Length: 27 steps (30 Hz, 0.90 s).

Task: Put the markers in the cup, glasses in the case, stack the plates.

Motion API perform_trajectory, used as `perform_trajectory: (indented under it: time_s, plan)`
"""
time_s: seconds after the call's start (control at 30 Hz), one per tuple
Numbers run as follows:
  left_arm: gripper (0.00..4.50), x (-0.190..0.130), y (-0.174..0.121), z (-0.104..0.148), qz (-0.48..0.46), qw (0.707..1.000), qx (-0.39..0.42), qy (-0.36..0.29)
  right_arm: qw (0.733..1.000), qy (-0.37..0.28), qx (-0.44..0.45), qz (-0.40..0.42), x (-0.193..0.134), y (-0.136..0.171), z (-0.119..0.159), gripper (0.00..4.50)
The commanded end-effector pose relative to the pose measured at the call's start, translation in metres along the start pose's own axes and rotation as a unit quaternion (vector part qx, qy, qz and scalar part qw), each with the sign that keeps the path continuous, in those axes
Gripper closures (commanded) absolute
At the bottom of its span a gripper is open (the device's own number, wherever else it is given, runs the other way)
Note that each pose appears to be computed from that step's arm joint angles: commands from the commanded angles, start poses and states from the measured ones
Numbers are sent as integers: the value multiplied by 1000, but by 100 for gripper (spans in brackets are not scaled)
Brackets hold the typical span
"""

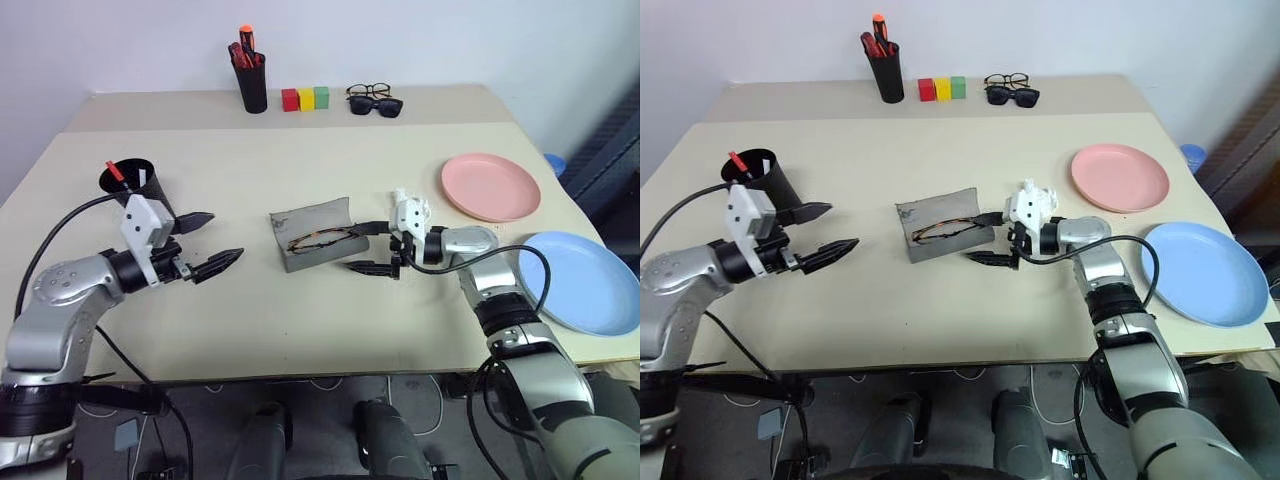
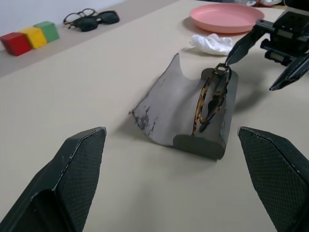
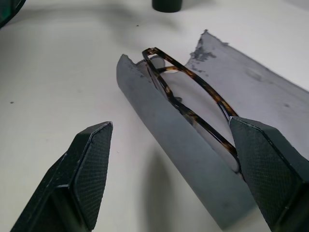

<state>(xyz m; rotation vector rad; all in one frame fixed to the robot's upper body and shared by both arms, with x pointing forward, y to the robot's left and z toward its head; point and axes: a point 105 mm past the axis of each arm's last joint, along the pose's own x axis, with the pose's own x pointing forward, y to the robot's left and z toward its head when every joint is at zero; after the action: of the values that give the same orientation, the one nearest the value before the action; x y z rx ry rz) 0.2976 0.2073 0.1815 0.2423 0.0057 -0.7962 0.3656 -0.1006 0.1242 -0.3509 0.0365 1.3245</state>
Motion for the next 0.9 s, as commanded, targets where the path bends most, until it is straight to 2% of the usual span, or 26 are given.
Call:
perform_trajectory:
  time_s: [0.03, 0.27, 0.63, 0.9]
  plan:
    - [0, -11, 0, 16, 17, 1000, 17, -13, 1000, -10, -16, 17, 2, 0, 8, 57]
    - [0, -19, -2, 12, 31, 999, 8, -4, 999, -29, -22, 15, 1, -1, 15, 57]
    - [0, -9, -2, 10, 17, 1000, 3, -4, 999, -32, -24, 16, -4, 6, 16, 57]
    - [0, -4, 4, 11, 22, 1000, 6, -4, 998, -11, -49, -43, -10, -6, 11, 57]
